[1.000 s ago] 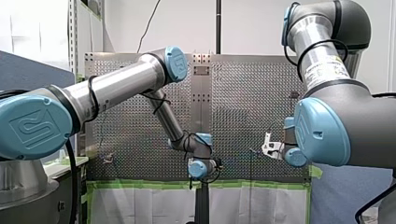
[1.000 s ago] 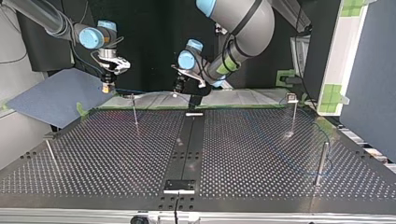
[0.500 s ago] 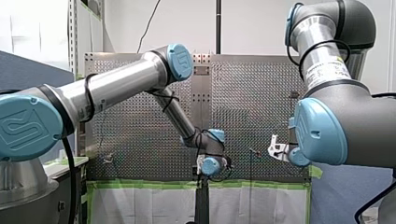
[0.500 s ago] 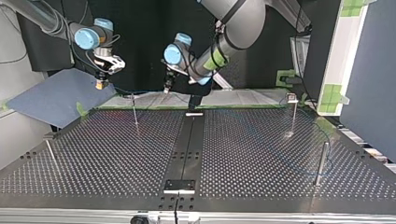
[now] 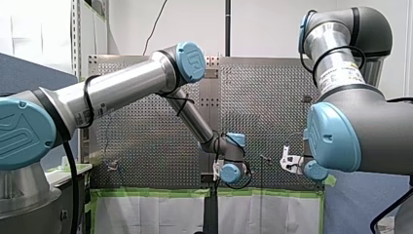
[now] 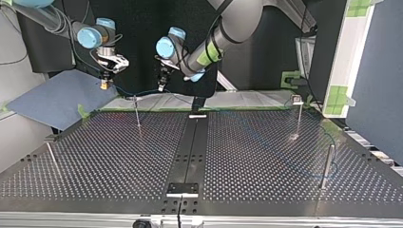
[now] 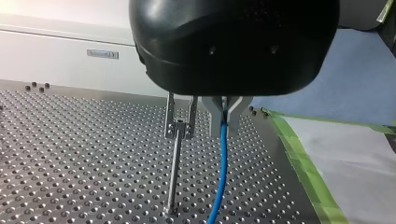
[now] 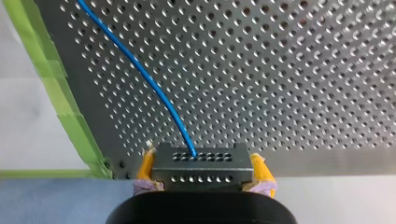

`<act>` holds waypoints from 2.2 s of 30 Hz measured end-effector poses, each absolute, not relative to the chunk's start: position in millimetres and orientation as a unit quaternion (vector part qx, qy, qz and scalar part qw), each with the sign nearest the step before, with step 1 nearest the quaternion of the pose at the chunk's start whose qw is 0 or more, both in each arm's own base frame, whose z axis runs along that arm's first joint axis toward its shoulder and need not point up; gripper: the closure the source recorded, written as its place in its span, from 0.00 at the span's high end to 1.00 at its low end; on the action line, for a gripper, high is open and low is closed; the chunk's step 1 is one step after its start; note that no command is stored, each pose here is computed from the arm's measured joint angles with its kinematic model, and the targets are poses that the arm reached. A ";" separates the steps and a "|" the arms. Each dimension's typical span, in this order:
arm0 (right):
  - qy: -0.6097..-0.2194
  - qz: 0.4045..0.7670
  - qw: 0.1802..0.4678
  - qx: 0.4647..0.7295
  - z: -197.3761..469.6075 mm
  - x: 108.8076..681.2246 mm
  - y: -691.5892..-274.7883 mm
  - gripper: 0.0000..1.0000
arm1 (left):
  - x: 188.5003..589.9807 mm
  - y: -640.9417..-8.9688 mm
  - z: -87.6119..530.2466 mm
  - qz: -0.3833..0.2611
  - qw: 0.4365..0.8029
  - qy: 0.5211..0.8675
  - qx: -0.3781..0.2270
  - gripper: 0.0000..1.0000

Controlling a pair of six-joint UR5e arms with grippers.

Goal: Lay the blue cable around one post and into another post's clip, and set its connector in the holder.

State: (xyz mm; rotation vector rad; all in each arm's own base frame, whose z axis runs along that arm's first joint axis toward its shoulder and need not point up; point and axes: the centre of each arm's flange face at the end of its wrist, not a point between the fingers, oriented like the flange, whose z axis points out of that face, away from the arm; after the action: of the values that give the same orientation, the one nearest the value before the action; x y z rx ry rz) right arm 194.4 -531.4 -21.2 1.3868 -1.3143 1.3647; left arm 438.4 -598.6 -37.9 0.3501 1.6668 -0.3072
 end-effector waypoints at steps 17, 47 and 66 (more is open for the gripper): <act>-0.499 0.561 0.375 0.544 -27.8 176.9 -551.0 0.00 | 440.8 -598.2 -35.7 -0.131 0.650 0.734 0.148 0.04; -0.478 0.613 0.320 0.541 -14.6 140.0 -605.8 0.00 | 444.4 -629.9 -5.7 -0.140 0.657 0.727 0.142 0.04; -0.472 0.625 0.312 0.537 -1.5 131.3 -628.8 0.00 | 445.8 -628.3 -6.2 -0.138 0.656 0.728 0.141 0.04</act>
State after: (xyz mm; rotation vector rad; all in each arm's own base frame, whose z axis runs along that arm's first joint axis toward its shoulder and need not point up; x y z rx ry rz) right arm 131.3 -628.8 -1.5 1.4178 -1.2452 1.6504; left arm 445.8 -628.3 -6.2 0.3204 1.6498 -0.3119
